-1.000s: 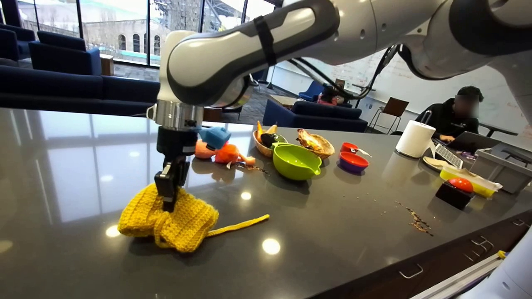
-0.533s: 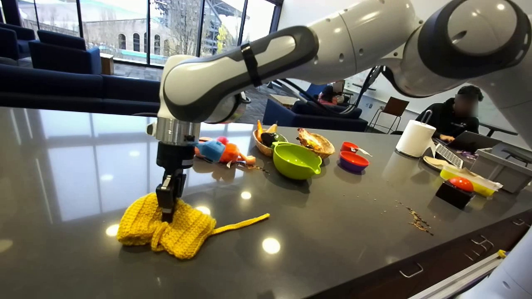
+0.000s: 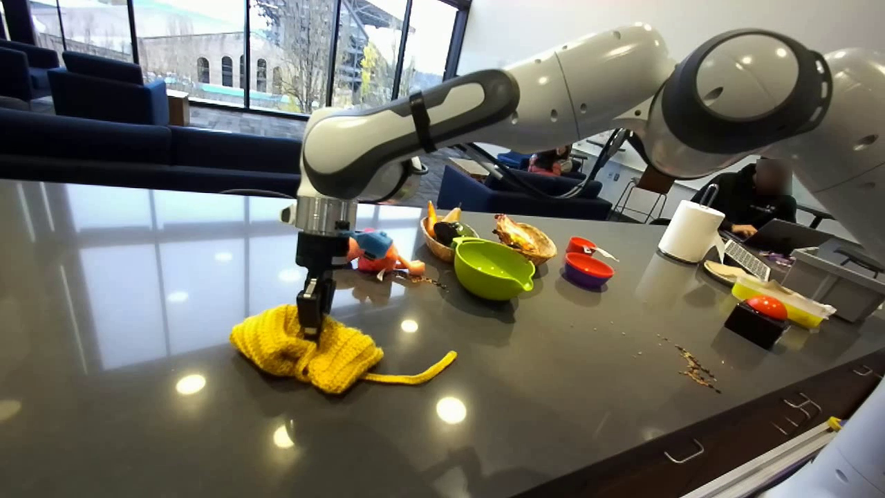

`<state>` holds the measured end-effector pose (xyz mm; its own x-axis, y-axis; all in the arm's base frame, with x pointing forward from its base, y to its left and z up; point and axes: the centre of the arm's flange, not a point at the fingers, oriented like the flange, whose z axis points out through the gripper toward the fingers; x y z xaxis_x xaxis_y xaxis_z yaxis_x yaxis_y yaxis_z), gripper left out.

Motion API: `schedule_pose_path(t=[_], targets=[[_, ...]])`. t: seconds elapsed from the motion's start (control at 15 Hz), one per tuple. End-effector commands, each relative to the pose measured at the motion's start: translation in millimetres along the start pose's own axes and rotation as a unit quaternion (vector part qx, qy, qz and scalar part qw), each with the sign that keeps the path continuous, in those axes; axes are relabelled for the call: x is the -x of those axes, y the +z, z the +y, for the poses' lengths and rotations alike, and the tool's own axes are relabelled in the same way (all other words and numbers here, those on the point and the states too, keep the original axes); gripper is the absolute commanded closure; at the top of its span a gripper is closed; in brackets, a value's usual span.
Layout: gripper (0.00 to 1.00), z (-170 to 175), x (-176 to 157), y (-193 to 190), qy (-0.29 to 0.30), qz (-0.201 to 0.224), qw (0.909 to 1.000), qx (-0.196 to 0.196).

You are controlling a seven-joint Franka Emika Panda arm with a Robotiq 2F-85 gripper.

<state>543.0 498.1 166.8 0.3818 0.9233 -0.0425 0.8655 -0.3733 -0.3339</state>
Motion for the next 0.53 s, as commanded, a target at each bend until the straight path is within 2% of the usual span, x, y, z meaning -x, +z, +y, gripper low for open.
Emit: schedule_pose_path(t=[0.0,0.47], targets=[[0.96,44.5,8.5,-10.7,0.024,0.0,0.9997,0.011],[0.96,126.9,43.5,-50.7,0.078,-0.002,0.9962,0.037]])
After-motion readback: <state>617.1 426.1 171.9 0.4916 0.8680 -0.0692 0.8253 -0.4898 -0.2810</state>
